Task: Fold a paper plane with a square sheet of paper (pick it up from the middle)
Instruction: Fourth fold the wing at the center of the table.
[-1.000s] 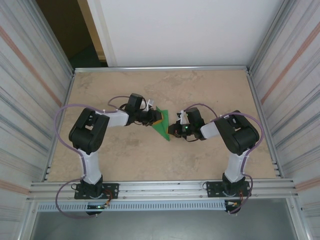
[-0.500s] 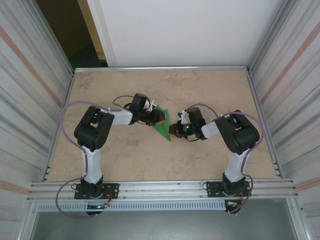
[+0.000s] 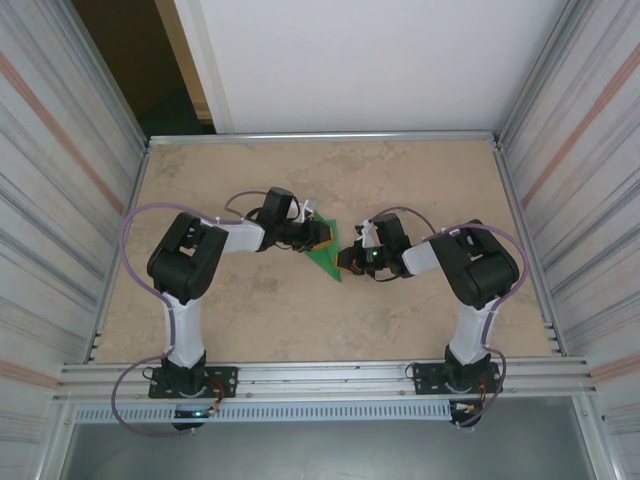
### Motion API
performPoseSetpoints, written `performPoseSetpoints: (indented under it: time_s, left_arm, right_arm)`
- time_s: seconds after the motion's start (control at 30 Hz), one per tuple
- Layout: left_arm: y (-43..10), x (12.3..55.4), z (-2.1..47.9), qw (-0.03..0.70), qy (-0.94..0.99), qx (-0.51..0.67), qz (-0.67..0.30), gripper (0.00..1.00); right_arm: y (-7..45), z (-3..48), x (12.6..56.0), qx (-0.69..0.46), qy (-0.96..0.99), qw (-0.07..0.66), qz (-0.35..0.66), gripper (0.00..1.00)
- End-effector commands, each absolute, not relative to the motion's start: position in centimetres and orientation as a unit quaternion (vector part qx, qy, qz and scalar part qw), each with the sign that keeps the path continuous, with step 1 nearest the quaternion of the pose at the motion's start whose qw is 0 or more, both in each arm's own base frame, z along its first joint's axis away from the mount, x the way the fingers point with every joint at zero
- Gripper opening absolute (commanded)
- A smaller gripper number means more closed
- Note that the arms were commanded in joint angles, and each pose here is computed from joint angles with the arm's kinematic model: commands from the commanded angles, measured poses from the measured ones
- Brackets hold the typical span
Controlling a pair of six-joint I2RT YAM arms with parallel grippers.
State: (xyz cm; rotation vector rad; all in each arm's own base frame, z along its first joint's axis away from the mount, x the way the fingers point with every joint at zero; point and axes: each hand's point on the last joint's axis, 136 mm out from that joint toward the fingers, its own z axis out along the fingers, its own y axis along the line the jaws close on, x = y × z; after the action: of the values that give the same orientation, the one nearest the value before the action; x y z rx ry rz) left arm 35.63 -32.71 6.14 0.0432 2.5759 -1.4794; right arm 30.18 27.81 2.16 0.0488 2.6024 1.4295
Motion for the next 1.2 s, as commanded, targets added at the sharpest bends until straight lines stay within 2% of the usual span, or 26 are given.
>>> performPoseSetpoints:
  time_s: [0.0,0.2,0.37,0.5,0.73,1.17]
  left_arm:
    - [-33.5,35.1,7.4,0.092,0.853,0.039,-0.513,0.25]
    - [-33.7,35.5,6.7,0.086,0.857,0.032,-0.507,0.24]
    - [-33.3,35.6,5.5,0.079,0.871,0.018,-0.485,0.21]
    - [-33.4,35.8,5.4,0.077,0.870,0.015,-0.486,0.18]
    - [-33.2,36.0,4.7,0.070,0.877,0.007,-0.475,0.18]
    - [-33.3,36.2,3.9,0.060,0.882,0.001,-0.468,0.17]
  right_arm:
    - [26.7,-0.3,29.0,0.033,0.891,0.050,0.451,0.09]
    - [26.7,-0.4,28.9,0.035,0.891,0.048,0.450,0.10]
    - [26.6,-0.4,28.9,0.034,0.892,0.048,0.448,0.18]
    - [26.4,-0.5,28.8,0.034,0.894,0.046,0.445,0.20]
    - [26.2,-0.6,28.8,0.037,0.895,0.046,0.442,0.14]
    - [26.0,-0.4,28.7,0.038,0.895,0.045,0.441,0.15]
